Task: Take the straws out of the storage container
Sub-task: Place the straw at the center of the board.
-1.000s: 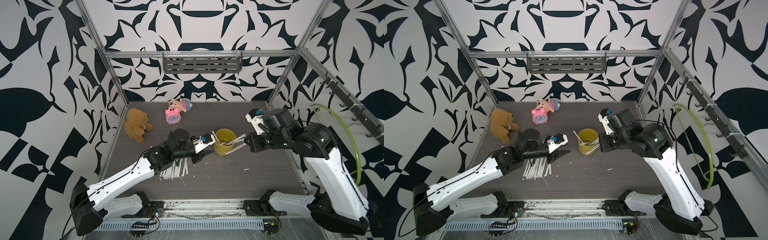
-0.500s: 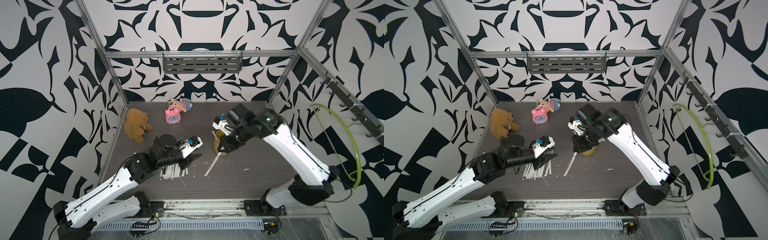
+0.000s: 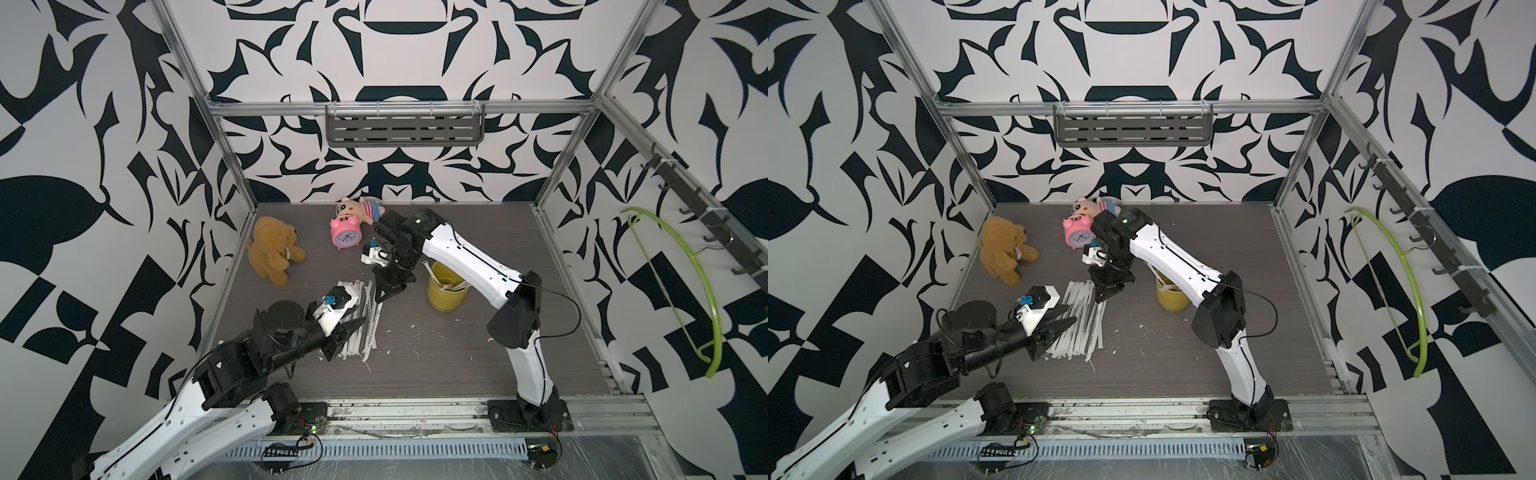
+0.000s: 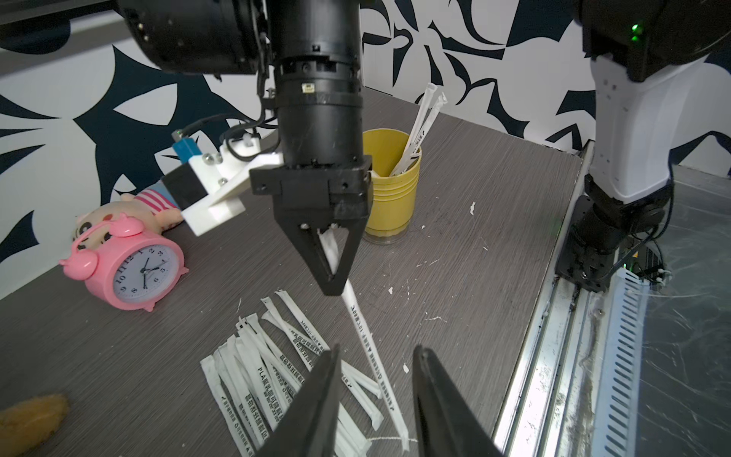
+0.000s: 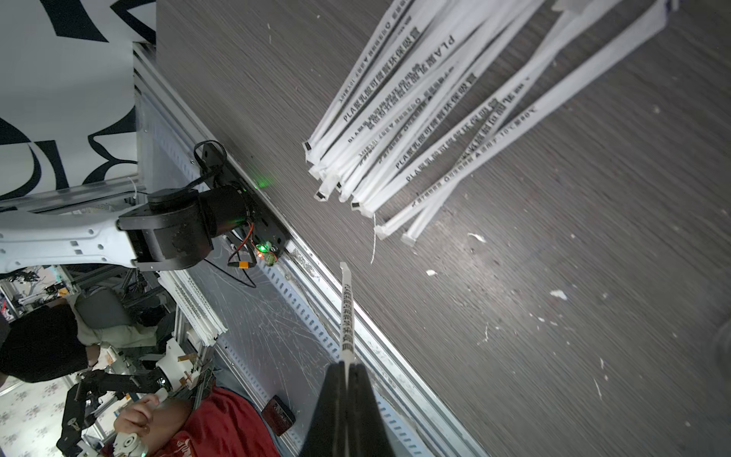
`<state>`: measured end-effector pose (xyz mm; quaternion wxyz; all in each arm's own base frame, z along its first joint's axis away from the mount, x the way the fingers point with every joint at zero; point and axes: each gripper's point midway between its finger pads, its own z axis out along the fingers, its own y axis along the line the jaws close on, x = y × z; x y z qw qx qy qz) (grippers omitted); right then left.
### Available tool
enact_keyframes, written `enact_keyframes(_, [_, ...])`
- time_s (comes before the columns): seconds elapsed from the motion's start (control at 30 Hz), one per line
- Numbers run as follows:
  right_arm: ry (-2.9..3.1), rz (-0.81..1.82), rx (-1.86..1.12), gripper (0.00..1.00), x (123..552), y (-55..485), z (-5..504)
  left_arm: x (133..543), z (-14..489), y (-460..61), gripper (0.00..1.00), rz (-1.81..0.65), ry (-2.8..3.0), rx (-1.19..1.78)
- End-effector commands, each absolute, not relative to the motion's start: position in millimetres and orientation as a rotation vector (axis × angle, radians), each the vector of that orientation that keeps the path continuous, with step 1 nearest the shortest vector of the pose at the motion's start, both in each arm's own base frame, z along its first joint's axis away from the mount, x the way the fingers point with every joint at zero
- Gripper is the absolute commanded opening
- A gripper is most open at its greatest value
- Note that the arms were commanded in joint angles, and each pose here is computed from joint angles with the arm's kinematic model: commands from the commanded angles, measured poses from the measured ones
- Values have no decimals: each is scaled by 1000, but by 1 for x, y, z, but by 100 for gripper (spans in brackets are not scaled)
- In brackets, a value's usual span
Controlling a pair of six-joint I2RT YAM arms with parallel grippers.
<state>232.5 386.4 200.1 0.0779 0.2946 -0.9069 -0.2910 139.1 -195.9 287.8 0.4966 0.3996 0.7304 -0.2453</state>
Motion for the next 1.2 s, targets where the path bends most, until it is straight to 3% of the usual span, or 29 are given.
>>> enact_keyframes(0.0, [-2679, -979, 940, 0, 230, 398, 220, 138, 270, -191, 36, -566, 1840, 976])
enact_keyframes(0.37, [-2673, -861, 953, 0, 243, 402, 184, 138, 266, -190, 36, -574, 1830, 968])
enact_keyframes(1.17, [-2746, -822, 974, 0, 277, 408, 156, 139, 269, -198, 35, -601, 1837, 967])
